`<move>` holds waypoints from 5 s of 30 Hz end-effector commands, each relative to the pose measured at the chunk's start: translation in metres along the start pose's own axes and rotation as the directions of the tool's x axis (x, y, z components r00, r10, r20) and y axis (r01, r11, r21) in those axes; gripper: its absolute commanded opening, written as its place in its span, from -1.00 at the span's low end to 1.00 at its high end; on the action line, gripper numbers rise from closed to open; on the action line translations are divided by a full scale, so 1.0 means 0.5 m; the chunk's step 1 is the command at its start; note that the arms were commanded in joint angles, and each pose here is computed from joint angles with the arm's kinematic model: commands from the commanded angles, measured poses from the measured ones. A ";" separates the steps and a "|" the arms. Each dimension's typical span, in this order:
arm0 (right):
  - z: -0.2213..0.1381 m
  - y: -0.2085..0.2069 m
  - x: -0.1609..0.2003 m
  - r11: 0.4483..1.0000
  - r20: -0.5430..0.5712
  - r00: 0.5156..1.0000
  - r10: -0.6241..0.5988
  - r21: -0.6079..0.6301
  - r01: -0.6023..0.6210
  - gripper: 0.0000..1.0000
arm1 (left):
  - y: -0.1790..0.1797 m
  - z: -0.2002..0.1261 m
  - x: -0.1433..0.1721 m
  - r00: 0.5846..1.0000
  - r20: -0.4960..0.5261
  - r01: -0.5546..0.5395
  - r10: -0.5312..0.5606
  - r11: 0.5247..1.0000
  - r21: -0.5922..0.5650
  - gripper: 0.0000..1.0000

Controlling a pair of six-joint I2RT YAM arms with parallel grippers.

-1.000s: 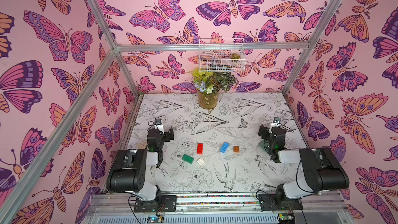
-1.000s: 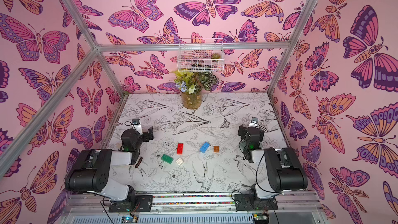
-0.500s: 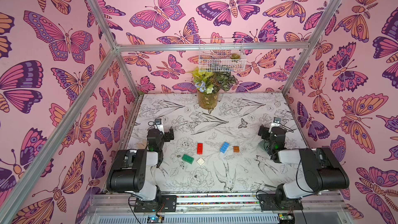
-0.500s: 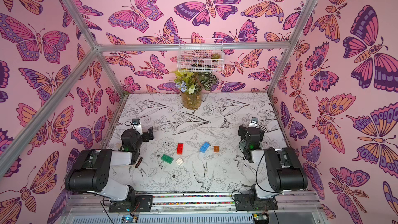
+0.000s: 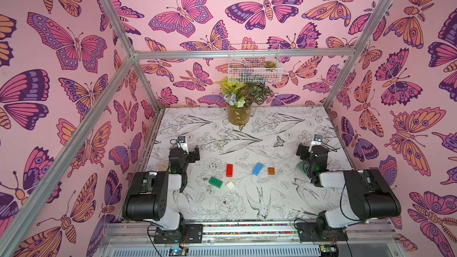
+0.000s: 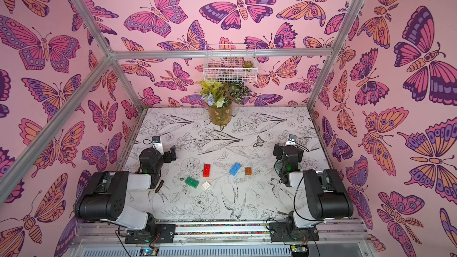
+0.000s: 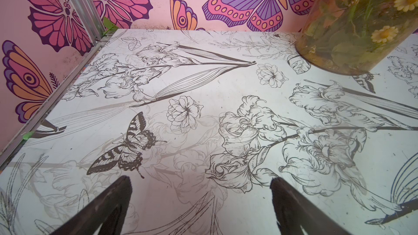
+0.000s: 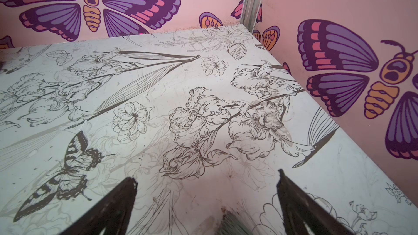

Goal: Assemble the number 5 with lego
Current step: Adjust the lego brick at the center of the board, then pick up the lego brick from the center of the board.

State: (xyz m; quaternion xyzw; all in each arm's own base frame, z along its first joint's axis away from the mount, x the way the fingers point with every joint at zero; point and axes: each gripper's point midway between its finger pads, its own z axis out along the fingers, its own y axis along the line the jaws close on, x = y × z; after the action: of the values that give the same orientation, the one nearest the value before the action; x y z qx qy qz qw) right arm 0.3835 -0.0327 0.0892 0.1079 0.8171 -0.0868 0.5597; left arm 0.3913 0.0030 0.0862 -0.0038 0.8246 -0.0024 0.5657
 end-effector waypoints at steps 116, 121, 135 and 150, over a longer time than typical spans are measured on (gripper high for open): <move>-0.273 0.348 0.203 0.941 -0.811 0.532 -0.244 -0.330 -0.071 0.07 | -0.518 -0.161 0.041 0.693 -0.541 -0.236 0.478 0.858 0.456 1.00; -0.264 0.353 0.210 0.944 -0.812 0.523 -0.257 -0.327 -0.044 -0.10 | -0.501 -0.163 0.047 0.699 -0.553 -0.215 0.453 0.871 0.443 1.00; -0.264 0.349 0.206 0.943 -0.811 0.509 -0.288 -0.331 0.006 -0.39 | -0.484 -0.166 0.052 0.707 -0.563 -0.192 0.428 0.882 0.430 1.00; -0.256 0.357 0.220 0.942 -0.819 0.490 -0.297 -0.335 0.012 -0.07 | -0.480 -0.166 0.062 0.702 -0.575 -0.183 0.420 0.887 0.424 1.00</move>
State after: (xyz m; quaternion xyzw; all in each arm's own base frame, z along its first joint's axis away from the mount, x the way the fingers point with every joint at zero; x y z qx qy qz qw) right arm 0.2791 0.1797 0.0298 -0.0126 0.9949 0.0537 0.0846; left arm 0.3072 -0.2405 0.0904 0.2367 0.9428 -0.0450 0.2303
